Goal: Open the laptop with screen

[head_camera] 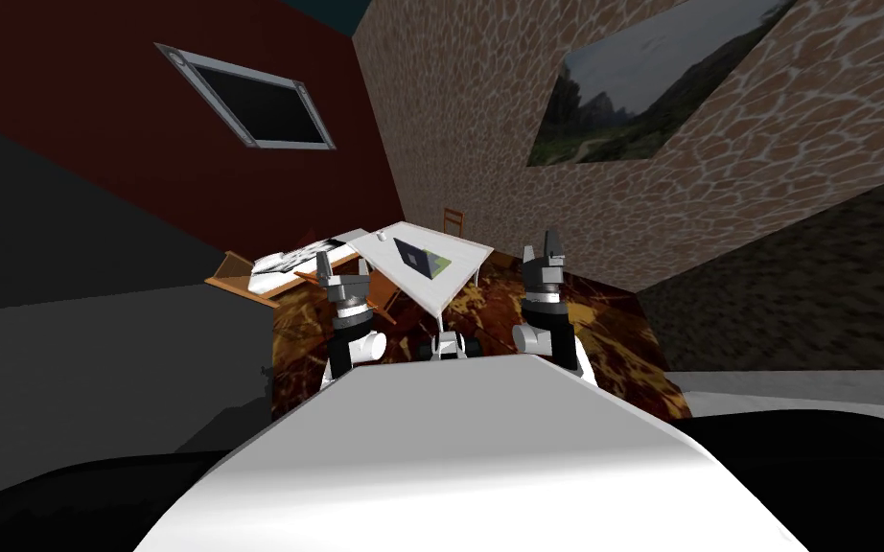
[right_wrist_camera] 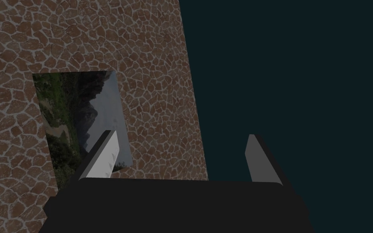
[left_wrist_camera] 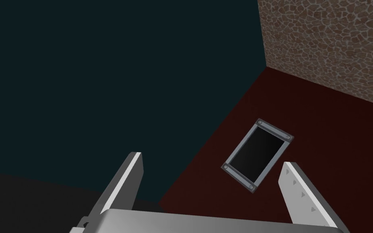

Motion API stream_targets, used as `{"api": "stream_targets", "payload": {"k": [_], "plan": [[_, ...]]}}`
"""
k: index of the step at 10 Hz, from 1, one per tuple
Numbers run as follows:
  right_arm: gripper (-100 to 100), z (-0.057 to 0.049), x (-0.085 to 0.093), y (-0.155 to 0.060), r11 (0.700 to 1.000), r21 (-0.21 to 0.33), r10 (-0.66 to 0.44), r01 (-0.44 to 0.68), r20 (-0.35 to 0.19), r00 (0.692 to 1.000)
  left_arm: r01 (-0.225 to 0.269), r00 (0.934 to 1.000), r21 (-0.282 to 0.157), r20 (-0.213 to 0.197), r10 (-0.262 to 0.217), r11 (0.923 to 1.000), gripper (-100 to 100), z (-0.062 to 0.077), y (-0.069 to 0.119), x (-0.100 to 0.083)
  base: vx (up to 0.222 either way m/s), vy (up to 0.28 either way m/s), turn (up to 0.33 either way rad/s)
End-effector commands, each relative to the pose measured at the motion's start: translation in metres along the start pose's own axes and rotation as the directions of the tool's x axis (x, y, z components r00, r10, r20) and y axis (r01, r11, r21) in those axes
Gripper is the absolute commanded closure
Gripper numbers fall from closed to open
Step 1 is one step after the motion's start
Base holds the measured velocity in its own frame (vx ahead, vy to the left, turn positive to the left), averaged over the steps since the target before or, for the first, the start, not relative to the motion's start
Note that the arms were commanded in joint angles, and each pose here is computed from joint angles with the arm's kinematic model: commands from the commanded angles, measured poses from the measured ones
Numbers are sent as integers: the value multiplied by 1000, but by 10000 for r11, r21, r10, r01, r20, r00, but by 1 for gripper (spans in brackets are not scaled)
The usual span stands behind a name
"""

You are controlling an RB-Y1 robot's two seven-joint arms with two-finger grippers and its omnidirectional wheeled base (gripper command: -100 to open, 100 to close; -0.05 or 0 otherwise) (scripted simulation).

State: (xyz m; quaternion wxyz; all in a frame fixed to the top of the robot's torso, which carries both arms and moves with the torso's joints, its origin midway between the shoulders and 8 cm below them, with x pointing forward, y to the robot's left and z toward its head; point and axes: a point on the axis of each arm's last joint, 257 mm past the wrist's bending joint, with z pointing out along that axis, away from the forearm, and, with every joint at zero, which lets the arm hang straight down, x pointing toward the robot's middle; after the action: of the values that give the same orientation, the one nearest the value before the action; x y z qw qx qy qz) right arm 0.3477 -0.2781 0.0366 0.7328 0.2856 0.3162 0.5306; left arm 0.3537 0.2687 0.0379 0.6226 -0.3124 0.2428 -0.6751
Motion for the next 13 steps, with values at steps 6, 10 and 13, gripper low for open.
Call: {"api": "stream_targets", "payload": {"k": [6, 10, 13], "plan": [[0, 0, 0, 0, 10000, 0, 2, -2, 1, 10000, -140, 9962, -1859, 817, 297, 9825, -100, -6, 62, -74, -19, -247, -98], [0, 0, 0, 0, 10000, 2, -4, 4, -1, 10000, 116, 9880, -2398, 1524, 258, 9708, -100, -12, 81, -108, 60, -142, -26], [0, 0, 0, 0, 10000, 1, -5, 5, -1, 10000, 116, 9880, -2398, 1524, 258, 9708, -100, -12, 81, -108, 14, -11, -3]]}}
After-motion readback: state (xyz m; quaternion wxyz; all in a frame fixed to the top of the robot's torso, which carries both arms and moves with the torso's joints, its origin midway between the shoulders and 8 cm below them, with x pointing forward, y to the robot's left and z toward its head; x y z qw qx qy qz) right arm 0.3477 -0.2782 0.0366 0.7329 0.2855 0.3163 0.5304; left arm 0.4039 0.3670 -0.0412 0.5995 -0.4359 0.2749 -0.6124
